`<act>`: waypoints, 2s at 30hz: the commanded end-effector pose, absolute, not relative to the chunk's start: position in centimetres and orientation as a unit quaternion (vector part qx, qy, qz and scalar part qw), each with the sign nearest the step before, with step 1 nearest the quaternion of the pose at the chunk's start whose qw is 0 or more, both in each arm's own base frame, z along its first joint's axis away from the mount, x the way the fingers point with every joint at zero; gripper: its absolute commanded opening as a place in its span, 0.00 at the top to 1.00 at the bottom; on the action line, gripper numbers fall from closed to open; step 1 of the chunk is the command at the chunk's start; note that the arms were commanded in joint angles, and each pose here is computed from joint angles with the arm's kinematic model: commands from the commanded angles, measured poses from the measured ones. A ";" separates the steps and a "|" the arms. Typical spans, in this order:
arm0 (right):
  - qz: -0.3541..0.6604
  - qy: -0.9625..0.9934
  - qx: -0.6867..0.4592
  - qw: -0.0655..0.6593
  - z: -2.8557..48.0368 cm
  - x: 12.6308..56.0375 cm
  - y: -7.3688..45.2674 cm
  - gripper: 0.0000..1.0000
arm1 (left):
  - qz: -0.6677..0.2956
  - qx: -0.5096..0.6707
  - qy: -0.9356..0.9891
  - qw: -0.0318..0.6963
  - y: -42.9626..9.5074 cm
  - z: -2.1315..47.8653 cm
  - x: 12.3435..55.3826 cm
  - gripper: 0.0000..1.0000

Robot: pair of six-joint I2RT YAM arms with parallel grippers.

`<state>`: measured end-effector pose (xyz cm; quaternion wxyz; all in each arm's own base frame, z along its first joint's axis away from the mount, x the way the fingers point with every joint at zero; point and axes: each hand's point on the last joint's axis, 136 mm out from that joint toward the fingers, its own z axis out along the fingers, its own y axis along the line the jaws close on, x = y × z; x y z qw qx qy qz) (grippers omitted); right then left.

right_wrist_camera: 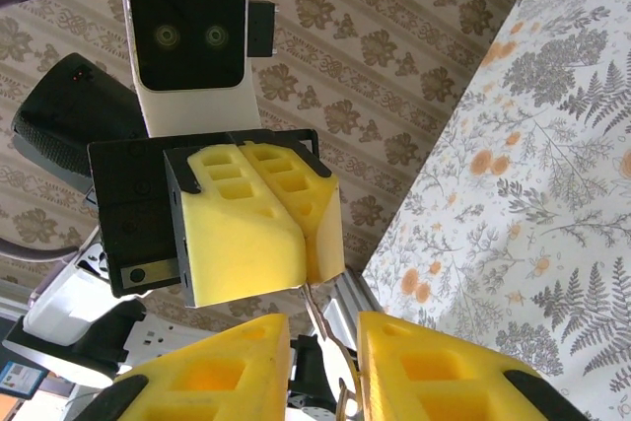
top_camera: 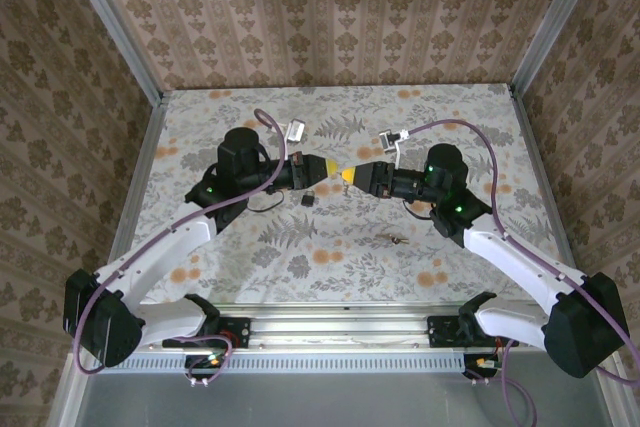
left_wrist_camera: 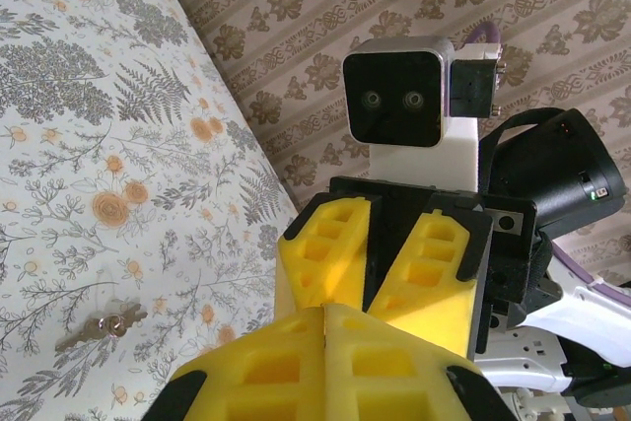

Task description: Unlock with the key

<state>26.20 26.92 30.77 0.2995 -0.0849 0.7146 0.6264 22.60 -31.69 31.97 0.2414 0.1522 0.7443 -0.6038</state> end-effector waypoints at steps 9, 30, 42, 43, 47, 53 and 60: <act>0.630 0.711 -0.102 0.294 30.6 25.7 27.4 0.77 | -0.612 0.140 0.735 0.257 -31.0 32.3 22.9 1.00; 0.629 0.713 -0.106 0.290 30.4 25.6 27.6 0.78 | -0.625 0.137 0.724 0.258 -31.2 33.2 22.9 1.00; 0.617 0.721 -0.100 0.300 30.2 26.0 27.4 1.00 | -0.619 0.128 0.730 0.260 -30.8 32.6 23.2 1.00; 0.615 0.722 -0.100 0.300 30.2 26.1 27.4 1.00 | -0.618 0.124 0.732 0.260 -30.7 32.4 23.4 1.00; 0.605 0.728 -0.104 0.305 30.2 26.1 27.2 1.00 | -0.608 0.105 0.742 0.263 -29.9 31.6 24.1 0.68; 0.574 0.747 -0.106 0.318 29.5 26.2 26.6 1.00 | -0.573 0.066 0.775 0.260 -28.4 29.2 25.5 0.49; 0.513 0.788 -0.101 0.325 27.2 26.3 25.3 1.00 | -0.469 0.031 0.849 0.242 -26.5 24.3 26.4 0.39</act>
